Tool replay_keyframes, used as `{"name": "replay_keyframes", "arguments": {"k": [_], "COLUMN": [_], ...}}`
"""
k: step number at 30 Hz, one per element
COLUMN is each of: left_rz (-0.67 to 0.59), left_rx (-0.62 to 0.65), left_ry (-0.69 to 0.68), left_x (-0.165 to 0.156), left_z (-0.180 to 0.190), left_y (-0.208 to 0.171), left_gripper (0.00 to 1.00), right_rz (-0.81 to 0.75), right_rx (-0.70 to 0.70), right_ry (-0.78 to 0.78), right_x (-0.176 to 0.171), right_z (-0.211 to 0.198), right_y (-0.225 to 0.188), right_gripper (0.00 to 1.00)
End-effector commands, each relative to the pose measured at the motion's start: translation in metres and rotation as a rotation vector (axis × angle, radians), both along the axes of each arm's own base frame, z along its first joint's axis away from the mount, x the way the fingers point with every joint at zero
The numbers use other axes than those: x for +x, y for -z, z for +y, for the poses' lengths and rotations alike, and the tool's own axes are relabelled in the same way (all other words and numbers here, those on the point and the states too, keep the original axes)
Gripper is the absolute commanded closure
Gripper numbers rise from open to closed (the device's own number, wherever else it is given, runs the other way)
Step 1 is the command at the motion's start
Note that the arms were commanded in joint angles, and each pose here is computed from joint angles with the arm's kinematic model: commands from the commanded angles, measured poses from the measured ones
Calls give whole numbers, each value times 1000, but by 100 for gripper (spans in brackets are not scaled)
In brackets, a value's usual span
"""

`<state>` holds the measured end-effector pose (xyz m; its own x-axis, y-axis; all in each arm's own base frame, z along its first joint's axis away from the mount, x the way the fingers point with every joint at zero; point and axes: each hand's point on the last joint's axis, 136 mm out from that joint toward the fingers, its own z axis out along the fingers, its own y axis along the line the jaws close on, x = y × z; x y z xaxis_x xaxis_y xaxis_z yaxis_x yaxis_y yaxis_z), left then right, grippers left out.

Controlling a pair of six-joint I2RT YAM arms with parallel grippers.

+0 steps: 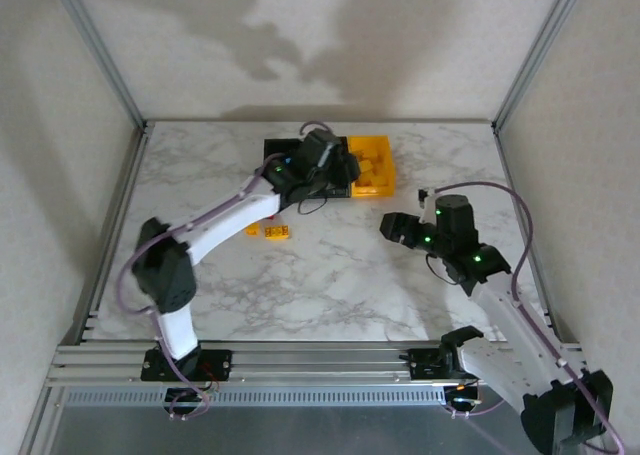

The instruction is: Sort the legos into containers by color

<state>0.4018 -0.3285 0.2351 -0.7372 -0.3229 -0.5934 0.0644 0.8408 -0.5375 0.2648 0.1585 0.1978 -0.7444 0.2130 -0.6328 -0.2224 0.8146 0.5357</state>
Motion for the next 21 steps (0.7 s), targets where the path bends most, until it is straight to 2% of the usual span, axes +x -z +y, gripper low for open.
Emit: {"name": "replay_keyframes", "arguments": {"k": [1,5,11,15,21], "left_rz": [27,74,154,184,235], "left_rx": [73,54,41,38,22], "left_ry": [-90,-177,-274,-399,-469], "left_x": [-24,-61,-108,-133,-158], "left_z": [58,114,170,215,247], "left_y": [25,48,77,87,102], "left_gripper": [38,38,35,27,23], "right_rz": [-37,-14,37,96,156], "right_rx": [-13,-32,-88,-133,-224], "right_ry": [-34,-86,-139,-161,-198], "right_x": [10,13,19,30,42], "right_z": [28,64,116,153,204], "right_y": [-9,4,27,50,86], "right_gripper": [30,28,23,21,17]}}
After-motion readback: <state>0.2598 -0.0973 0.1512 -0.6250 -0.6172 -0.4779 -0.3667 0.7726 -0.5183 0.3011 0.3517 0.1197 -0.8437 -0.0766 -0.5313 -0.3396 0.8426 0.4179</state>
